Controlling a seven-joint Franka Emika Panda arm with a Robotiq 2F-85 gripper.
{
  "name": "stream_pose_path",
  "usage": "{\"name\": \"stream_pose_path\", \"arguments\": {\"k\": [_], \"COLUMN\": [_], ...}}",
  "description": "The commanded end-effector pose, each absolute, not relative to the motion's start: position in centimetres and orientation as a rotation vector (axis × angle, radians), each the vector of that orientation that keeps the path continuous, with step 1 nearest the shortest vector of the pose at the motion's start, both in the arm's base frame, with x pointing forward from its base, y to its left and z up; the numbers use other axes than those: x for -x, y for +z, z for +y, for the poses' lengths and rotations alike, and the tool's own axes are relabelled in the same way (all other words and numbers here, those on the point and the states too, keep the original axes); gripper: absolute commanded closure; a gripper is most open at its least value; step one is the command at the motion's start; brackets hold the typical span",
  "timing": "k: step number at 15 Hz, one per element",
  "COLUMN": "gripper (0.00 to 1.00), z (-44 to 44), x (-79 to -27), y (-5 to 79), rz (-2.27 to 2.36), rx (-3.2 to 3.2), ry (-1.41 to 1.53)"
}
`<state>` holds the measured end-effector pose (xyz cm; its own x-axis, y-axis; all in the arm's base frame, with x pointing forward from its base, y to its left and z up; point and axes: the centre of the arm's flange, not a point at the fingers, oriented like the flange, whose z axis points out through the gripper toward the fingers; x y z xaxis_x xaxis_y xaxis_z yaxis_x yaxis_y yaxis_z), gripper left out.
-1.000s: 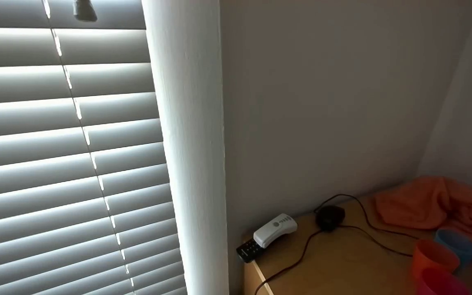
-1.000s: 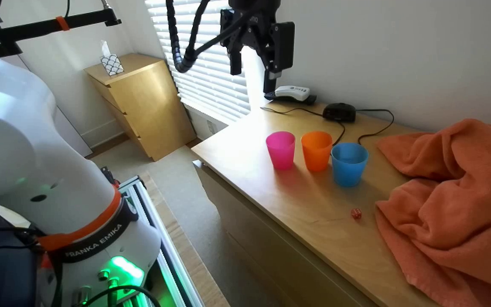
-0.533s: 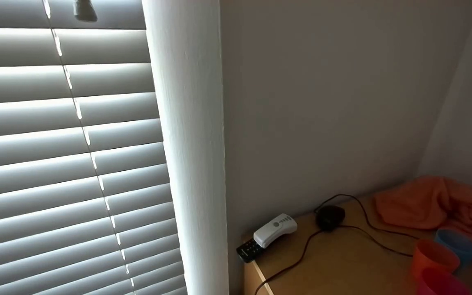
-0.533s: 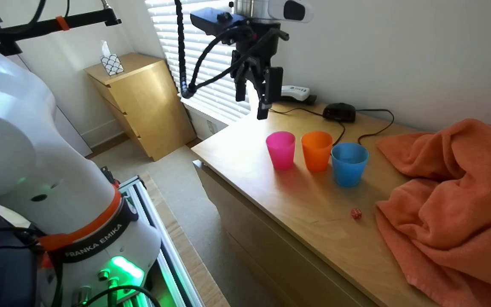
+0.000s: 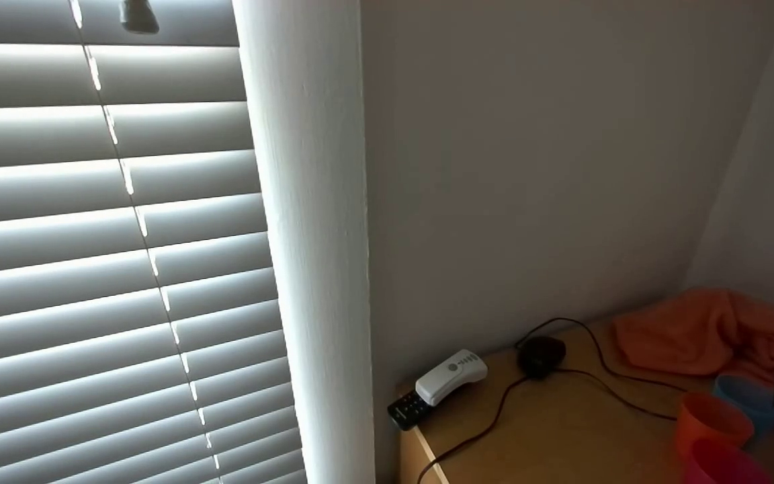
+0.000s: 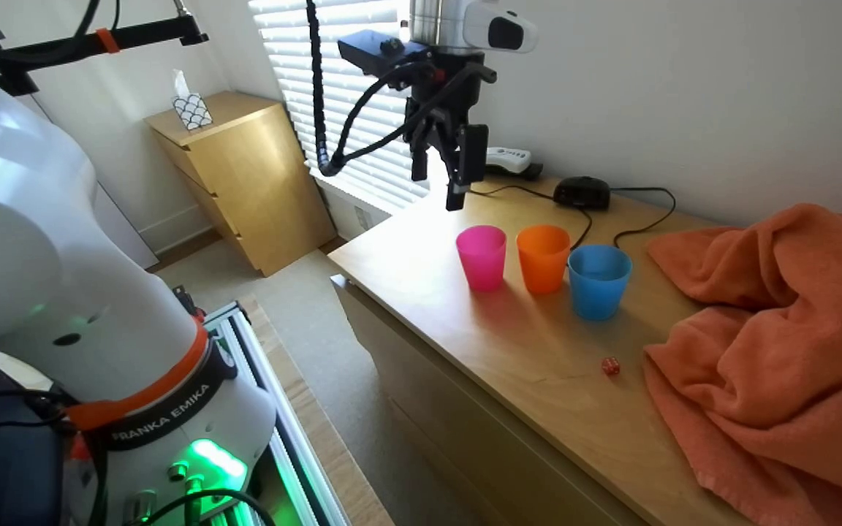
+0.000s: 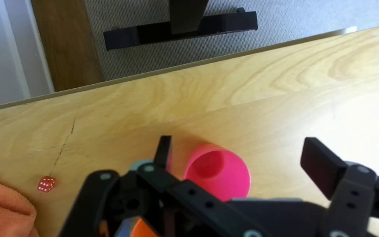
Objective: Pick up the pink cup and put it in the orange cup, pick up the blue cup and put it in the pink cup
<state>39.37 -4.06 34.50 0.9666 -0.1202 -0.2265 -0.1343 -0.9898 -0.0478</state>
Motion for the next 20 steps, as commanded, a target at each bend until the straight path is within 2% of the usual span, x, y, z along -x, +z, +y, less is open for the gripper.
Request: {"name": "stream_pose_path", "arguments": {"k": [1,7,18,19,20], "gripper": [0.00,0.00,0.00,0.25,0.26], "z": [-3.8,-2.6,-0.9,-1.0,-1.1], "x": [-39.7,-41.1,-44.2,-44.3,-44.4], "y": [32.4,27.5,24.1,23.7,23.5], "rz": [0.280,0.511,0.604,0.616,0.631], "rx": [3.020,2.999,2.928,2.930,2.923], "ry": [0.432,0.422,0.101,0.105,0.115]}}
